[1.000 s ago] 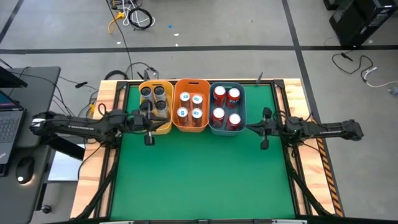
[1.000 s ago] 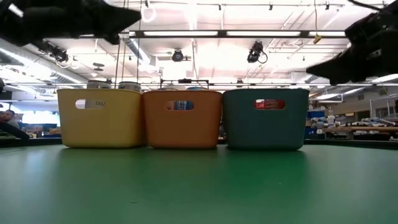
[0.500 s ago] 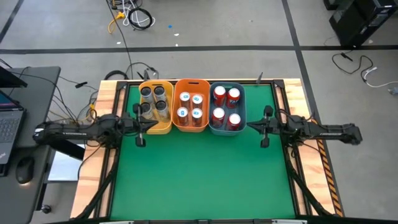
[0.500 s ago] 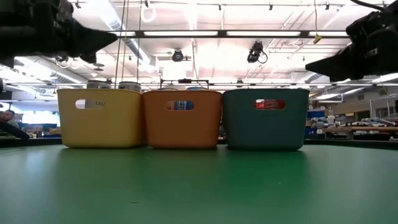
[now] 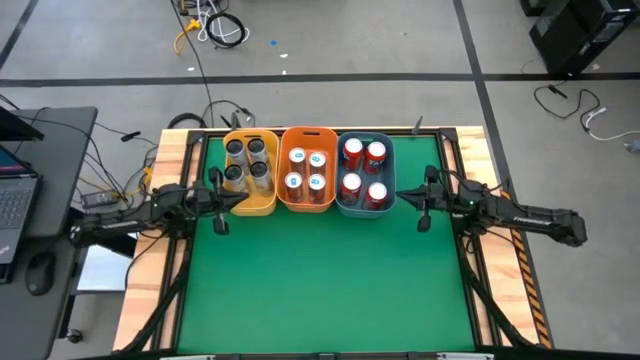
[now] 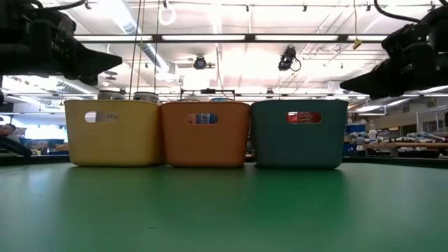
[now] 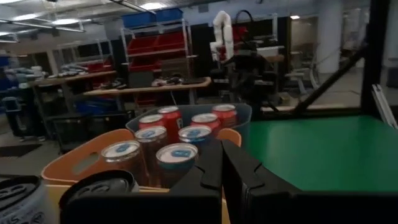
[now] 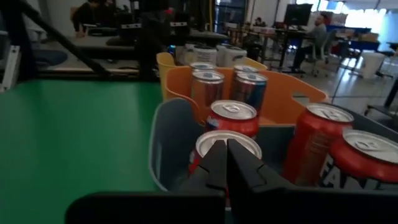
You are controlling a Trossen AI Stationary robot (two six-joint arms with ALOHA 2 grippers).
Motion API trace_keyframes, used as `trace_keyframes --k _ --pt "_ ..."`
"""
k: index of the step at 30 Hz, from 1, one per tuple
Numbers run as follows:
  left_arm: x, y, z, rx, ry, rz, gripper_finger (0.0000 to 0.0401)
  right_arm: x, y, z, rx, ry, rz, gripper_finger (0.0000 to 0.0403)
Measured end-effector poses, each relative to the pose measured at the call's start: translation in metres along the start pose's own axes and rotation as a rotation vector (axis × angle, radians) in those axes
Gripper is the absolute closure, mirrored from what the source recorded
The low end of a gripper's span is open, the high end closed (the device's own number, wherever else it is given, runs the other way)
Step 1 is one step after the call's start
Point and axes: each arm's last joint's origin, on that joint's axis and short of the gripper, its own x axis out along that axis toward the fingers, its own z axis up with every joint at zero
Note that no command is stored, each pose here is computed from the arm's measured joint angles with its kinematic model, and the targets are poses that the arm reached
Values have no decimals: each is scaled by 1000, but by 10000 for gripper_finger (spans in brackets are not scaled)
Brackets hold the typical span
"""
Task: Sort soda cans
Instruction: Return to Home Position
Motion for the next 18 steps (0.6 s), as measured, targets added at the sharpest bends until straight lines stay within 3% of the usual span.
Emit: trace_keyframes --k 10,18 --pt "1 16 -12 -24 118 56 399 5 -6 -7 126 87 -60 403" --pt "4 18 -18 -157 178 -23 396 7 -10 -11 133 127 -101 403"
